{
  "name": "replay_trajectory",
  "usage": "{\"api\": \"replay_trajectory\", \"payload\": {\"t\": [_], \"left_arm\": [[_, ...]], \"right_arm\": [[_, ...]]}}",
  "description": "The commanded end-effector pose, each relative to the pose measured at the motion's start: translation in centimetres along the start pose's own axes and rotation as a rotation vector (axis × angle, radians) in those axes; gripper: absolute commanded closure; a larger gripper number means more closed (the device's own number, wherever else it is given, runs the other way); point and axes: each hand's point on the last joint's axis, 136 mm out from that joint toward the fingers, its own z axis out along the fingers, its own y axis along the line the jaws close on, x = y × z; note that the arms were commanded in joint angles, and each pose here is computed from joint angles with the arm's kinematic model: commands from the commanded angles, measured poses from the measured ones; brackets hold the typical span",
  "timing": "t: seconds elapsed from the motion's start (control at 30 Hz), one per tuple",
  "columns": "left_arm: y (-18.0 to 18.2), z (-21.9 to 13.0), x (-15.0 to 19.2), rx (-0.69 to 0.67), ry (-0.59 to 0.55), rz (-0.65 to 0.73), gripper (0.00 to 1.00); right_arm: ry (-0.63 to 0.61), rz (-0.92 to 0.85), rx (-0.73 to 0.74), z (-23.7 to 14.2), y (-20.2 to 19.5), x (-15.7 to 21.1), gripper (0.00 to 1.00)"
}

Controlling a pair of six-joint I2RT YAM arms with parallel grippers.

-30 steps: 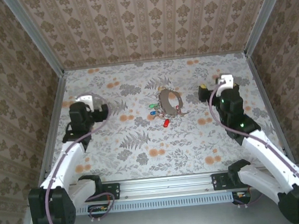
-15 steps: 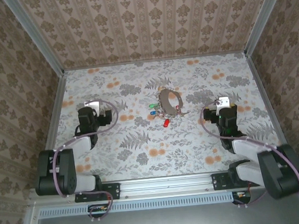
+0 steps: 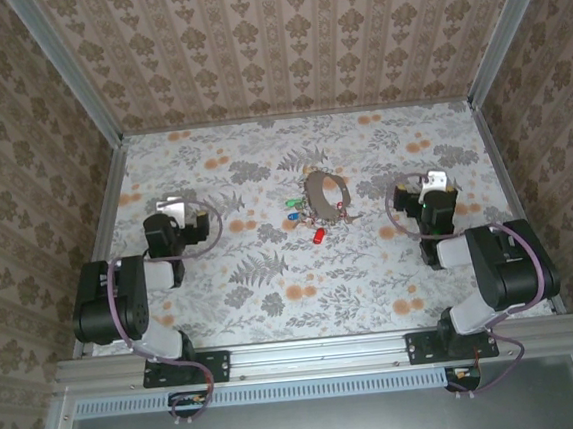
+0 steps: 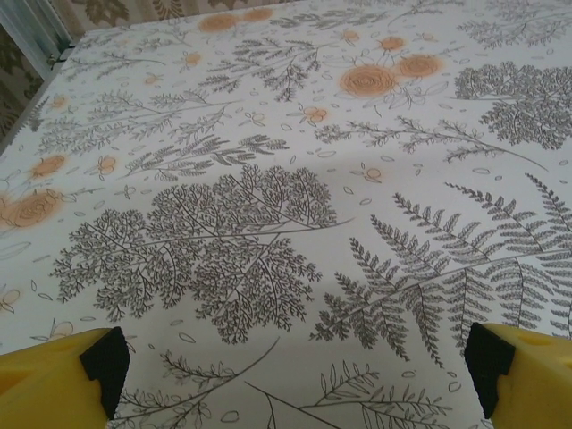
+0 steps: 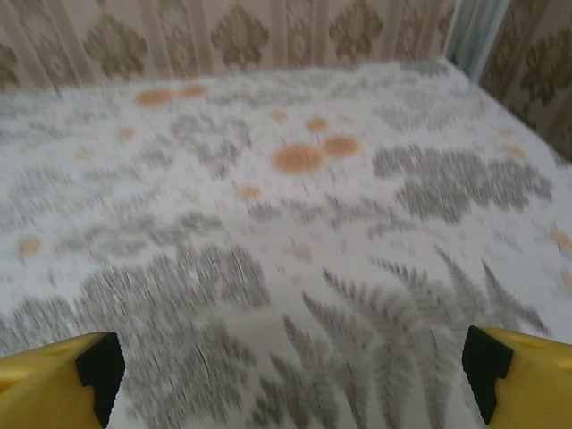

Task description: Put the keys on the keyring

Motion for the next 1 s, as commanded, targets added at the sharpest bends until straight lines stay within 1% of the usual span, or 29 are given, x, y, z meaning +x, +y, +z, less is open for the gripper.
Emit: {"api": "replay_trajectory", "payload": {"t": [0.0,0.97], "left_arm": [[0.03,0.16,-2.06,0.01,-0.067,-0.001,0.0],[0.19,0.09,-2.04,-0.005,-0.065,-0.005,0.0]], "right_arm": [[0.024,-0.011,-0.019,0.26,0.72,-0.02,0.01],[0.02,-0.016,-0.027,0.26,0.88,-0.13,0.0]]}}
